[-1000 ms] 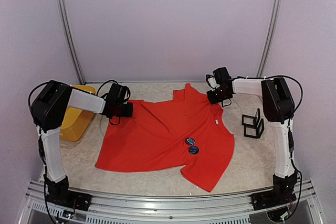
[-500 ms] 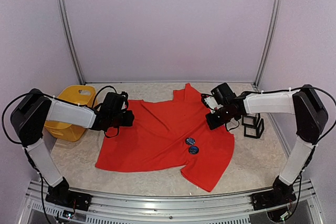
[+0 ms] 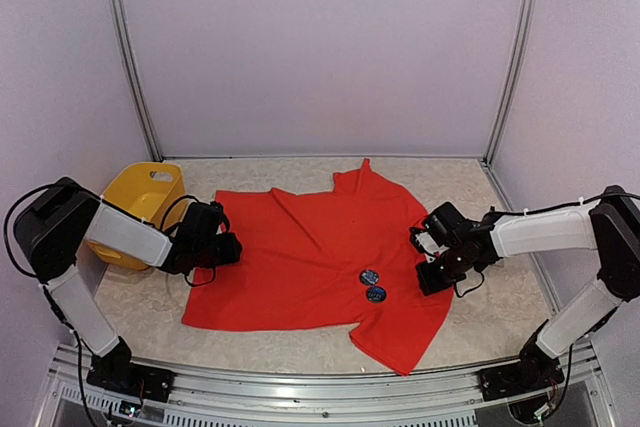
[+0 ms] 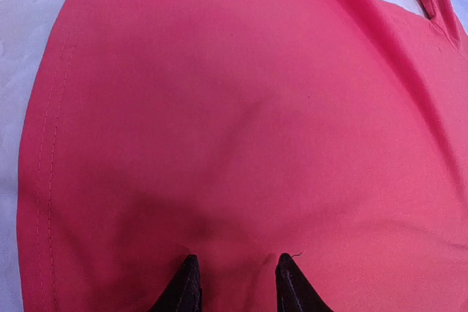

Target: Pin the brooch onto the clothing

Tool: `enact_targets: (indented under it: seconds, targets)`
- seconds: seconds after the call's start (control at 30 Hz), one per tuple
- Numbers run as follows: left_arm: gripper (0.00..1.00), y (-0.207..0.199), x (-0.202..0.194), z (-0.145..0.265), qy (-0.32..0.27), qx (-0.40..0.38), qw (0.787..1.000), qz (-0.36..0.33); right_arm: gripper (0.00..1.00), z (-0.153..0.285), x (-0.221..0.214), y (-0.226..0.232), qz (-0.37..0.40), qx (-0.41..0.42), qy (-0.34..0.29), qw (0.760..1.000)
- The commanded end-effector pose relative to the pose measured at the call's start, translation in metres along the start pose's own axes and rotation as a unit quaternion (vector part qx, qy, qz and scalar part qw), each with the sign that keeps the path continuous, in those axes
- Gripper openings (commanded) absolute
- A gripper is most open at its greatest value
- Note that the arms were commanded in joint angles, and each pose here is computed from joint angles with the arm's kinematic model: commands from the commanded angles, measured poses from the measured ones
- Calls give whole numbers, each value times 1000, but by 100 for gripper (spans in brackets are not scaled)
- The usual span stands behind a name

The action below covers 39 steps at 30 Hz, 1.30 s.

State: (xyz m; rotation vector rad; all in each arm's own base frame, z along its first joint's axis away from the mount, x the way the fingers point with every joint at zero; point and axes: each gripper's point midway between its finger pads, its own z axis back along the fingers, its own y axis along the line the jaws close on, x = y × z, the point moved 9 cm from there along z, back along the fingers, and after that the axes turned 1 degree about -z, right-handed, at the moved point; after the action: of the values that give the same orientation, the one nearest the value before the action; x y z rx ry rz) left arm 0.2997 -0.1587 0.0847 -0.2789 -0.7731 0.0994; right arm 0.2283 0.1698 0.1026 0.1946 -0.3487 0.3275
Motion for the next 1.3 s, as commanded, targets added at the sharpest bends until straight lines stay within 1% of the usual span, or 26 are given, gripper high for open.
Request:
enact_targets:
  seconds: [0.0, 0.13, 0.2, 0.27, 0.4, 0.47, 0.53, 0.67, 0.83, 1.0, 1.1, 1.17, 1.27]
  targets:
    - [33, 11, -3, 9, -1, 30, 1000, 7, 0, 12, -5, 0, -1, -19, 11, 1000]
    - [33, 1, 9, 16, -19, 22, 1000, -7, 0, 33, 10, 20, 39, -26, -12, 999]
    - [33, -8, 13, 22, -27, 15, 999, -16, 0, 41, 7, 41, 61, -12, -15, 998]
    - [33, -14, 15, 30, -33, 7, 999, -21, 0, 45, -7, 64, 77, 23, -2, 997]
    - [34, -15, 7, 40, -39, 1, 999, -18, 0, 35, -46, 88, 72, 64, 46, 994]
    - [34, -13, 1, 41, -35, -2, 999, -13, 0, 28, -65, 96, 70, 71, 75, 992]
    - [34, -10, -6, 39, -26, -5, 1000, -9, 0, 23, -85, 99, 64, 64, 103, 990]
    - [34, 0, -23, 35, -8, 7, 1000, 0, 0, 22, -124, 92, 44, 24, 161, 986]
    - [34, 12, -38, 37, 5, 27, 1000, 5, 0, 35, -152, 82, 25, 15, 193, 981]
    - [34, 17, -41, 46, -2, 30, 999, 14, 0, 49, -147, 81, 24, 32, 168, 985]
    - [33, 17, -40, 53, -9, 33, 999, 14, 0, 58, -138, 86, 38, 40, 151, 987]
    - [33, 13, -40, 58, -15, 29, 999, 11, 0, 68, -122, 94, 54, 48, 108, 992]
    - [34, 2, -31, 69, -35, 17, 999, 3, 0, 76, -79, 93, 69, 62, 29, 995]
